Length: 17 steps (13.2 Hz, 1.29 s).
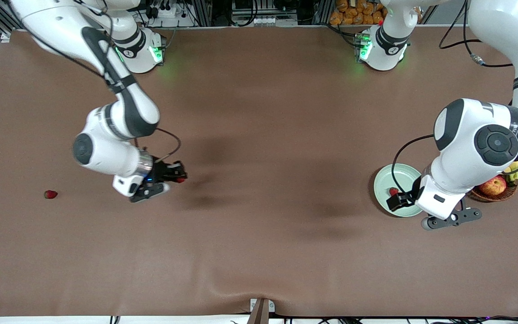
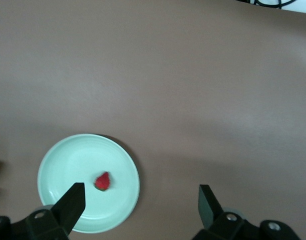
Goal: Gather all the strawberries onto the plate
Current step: 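Set the second strawberry mid-table with the right gripper while the left gripper approaches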
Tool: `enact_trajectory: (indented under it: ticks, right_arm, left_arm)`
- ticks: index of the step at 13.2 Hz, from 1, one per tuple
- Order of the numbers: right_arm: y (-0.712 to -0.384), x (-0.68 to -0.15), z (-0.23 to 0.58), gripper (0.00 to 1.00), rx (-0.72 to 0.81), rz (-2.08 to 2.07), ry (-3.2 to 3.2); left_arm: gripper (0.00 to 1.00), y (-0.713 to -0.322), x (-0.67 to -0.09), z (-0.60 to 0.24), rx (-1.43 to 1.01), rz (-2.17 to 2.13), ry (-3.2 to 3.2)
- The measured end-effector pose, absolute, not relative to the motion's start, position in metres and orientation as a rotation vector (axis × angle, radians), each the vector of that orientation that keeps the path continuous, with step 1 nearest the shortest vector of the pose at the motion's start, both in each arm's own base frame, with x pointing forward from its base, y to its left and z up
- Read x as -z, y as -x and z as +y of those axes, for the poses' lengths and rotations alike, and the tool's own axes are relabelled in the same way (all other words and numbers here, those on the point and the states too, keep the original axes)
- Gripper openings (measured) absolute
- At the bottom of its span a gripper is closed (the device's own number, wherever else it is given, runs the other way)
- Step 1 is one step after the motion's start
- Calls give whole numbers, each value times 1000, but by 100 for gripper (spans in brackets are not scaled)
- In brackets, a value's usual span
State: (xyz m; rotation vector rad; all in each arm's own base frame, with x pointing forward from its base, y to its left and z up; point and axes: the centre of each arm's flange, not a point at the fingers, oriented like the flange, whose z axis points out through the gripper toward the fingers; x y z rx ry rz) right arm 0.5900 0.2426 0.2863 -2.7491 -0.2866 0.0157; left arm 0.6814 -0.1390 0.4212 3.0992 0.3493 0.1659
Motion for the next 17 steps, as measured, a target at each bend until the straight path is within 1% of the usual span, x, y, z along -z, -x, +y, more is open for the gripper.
enact_trajectory:
  ticks: [3,6,9,13,15,17]
  right_arm:
    - [-575,-290,350,37,19,-166,2722]
    - [-568,-277,417,37,89,-73,2675]
    - [-560,-241,450,37,185,-53,2652]
    - [-553,-193,463,37,237,-67,2685]
    - [-551,-184,464,51,251,-76,2699]
    - [-554,-185,463,76,267,-76,2702]
  left_arm:
    - [100,-672,-424,-174,-154,443,-3063]
    - [100,-660,-421,-215,-139,542,-3039]
    - [100,-651,-418,-242,-125,618,-3021]
    - [100,-637,-403,-275,-83,639,-3025]
    - [100,-632,-396,-287,-67,625,-3031]
    - [100,-633,-391,-287,-57,623,-3034]
